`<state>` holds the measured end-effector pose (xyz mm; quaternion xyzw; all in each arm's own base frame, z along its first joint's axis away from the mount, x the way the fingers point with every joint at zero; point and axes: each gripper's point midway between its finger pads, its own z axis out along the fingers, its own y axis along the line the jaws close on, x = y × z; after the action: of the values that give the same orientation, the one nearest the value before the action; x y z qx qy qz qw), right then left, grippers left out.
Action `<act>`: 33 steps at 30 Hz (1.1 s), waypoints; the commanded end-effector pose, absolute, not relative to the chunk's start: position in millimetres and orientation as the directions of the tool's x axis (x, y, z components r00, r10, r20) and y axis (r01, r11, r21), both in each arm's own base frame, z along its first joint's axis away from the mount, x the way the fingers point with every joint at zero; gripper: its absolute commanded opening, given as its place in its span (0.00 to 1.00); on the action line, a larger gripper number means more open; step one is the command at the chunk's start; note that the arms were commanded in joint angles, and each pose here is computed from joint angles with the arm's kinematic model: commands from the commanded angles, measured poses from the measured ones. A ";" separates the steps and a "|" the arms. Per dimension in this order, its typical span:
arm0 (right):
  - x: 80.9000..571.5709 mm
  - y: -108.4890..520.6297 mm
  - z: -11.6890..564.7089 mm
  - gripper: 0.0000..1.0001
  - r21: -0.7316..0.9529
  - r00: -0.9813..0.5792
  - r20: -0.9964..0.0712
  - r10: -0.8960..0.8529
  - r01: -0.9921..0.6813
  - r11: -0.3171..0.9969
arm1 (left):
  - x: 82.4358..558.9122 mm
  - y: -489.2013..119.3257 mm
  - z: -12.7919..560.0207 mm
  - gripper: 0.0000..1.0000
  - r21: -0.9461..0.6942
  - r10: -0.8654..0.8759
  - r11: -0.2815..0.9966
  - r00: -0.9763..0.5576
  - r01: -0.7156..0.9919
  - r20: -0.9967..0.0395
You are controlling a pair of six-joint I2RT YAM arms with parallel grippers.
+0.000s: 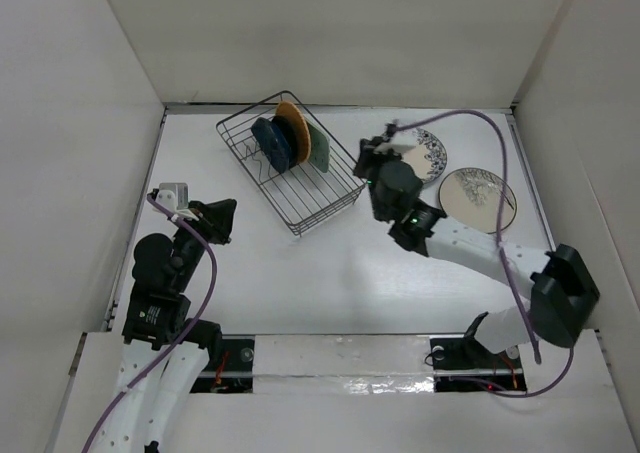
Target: Load the plates into the dish rack
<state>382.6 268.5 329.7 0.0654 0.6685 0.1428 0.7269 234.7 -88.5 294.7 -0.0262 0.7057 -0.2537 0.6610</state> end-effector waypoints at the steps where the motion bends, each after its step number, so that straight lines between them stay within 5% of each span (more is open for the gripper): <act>1: 384.5 182.7 229.8 0.00 0.416 -0.067 -0.904 0.422 0.089 0.905 | 231.5 -91.3 315.1 0.01 -0.379 -0.380 0.860 -0.068 0.341 -0.922; 9: 341.4 -7.6 133.5 0.00 0.644 -0.012 -0.717 0.697 0.373 0.668 | 227.6 -93.9 319.3 0.00 -0.375 -0.381 0.852 -0.059 0.365 -0.923; 12: 320.5 -52.5 103.1 0.24 0.677 0.047 -0.660 0.750 0.469 0.567 | 226.8 -94.5 319.9 0.06 -0.373 -0.379 0.851 -0.058 0.370 -0.923; 13: 319.4 -57.5 103.9 0.43 0.699 0.066 -0.646 0.761 0.452 0.554 | 226.2 -95.1 321.0 0.09 -0.372 -0.380 0.849 -0.056 0.375 -0.923; 16: 312.5 -74.2 89.6 0.61 0.728 0.097 -0.592 0.800 0.491 0.479 | 225.3 -94.7 321.7 0.22 -0.373 -0.382 0.849 -0.053 0.375 -0.923; 27: 340.8 -79.1 44.9 0.62 0.833 0.057 -0.354 0.934 0.474 0.287 | 225.1 -95.0 321.3 0.29 -0.373 -0.381 0.848 -0.055 0.376 -0.923; 33: 348.1 -84.9 48.2 0.48 0.899 0.125 -0.240 0.963 0.404 0.172 | 227.4 -94.6 319.7 0.29 -0.373 -0.379 0.851 -0.060 0.369 -0.923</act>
<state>345.3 -87.6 37.8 0.5656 0.6221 0.2496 0.4804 228.0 -91.8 300.5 -0.0147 0.6969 -0.2646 0.6664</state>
